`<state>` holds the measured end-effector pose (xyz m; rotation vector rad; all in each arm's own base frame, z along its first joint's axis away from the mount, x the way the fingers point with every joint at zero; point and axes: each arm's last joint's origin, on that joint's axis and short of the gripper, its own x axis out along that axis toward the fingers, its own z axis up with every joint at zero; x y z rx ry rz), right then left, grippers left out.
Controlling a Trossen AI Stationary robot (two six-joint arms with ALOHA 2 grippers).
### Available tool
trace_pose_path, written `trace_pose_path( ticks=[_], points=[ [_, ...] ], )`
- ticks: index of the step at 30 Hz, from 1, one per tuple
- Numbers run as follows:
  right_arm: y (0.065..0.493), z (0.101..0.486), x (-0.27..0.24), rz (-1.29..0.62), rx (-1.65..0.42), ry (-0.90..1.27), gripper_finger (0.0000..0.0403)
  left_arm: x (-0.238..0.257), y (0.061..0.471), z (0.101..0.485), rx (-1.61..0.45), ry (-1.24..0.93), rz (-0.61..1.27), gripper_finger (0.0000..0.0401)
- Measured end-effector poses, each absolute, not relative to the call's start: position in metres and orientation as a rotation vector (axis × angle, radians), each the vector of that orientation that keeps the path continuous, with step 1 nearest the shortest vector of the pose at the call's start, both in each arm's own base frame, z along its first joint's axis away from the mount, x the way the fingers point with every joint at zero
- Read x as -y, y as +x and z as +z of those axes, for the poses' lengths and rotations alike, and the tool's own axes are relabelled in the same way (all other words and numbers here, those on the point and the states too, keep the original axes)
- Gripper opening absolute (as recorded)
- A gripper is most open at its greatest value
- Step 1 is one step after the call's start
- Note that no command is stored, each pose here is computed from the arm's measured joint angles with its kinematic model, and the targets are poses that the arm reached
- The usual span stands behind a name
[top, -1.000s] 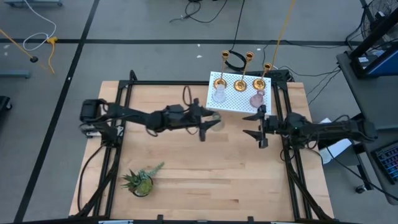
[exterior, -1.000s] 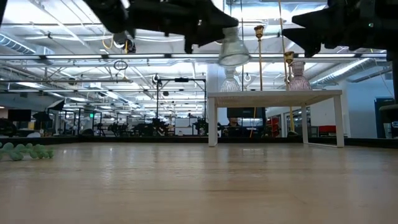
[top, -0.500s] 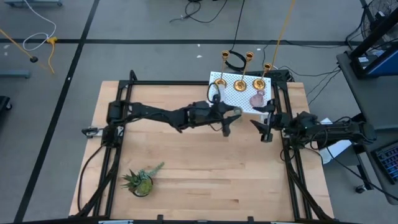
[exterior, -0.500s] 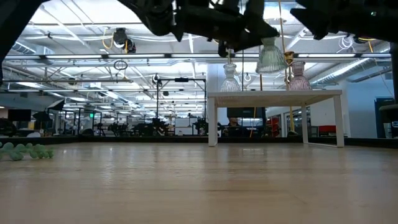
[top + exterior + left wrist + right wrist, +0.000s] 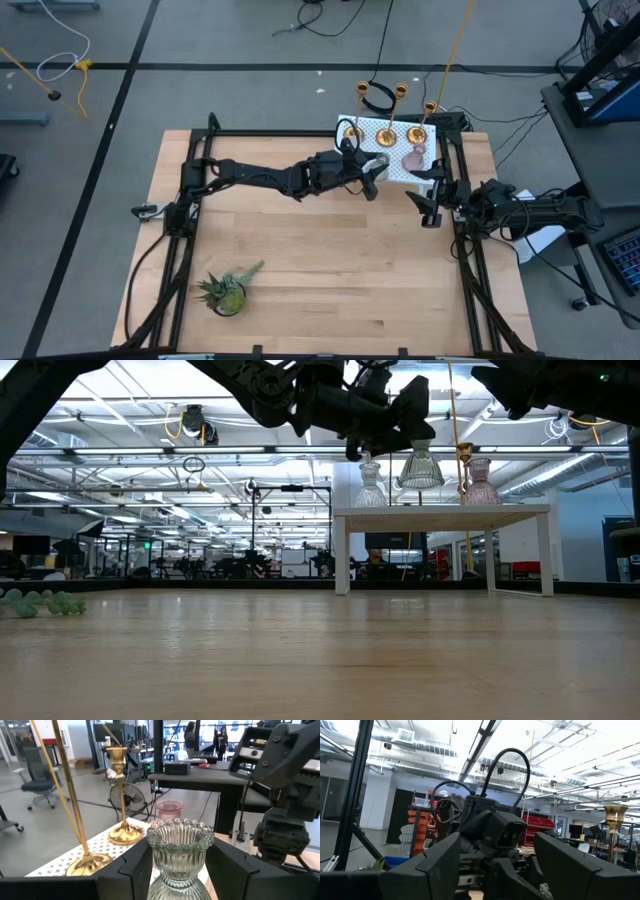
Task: Pick & Place candle stick holders
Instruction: Put the green glass candle holder on the shelf
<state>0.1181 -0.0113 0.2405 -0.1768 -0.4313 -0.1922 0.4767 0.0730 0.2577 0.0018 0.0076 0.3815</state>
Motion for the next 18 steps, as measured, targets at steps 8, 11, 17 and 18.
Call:
trace_pose_path(
  ticks=[8,11,17,18],
  points=[
    [0.1182,0.2403,0.0113,-0.192,0.429,-0.176,0.0247,-0.0727,0.4767,0.2600,0.018,-0.005,0.374,0.0172],
    [0.1182,0.2404,0.0113,-0.192,0.430,-0.176,0.0247,-0.0732,0.4767,0.2596,0.012,0.003,0.376,0.0172],
    [0.1182,0.2403,0.0113,-0.192,0.429,-0.176,0.0247,-0.0777,0.4760,0.2613,0.026,0.016,0.384,0.0172],
    [0.1182,0.2403,0.0113,-0.192,0.429,-0.176,0.0247,-0.0791,0.4757,0.2610,0.023,0.015,0.388,0.0172]
  ],
)
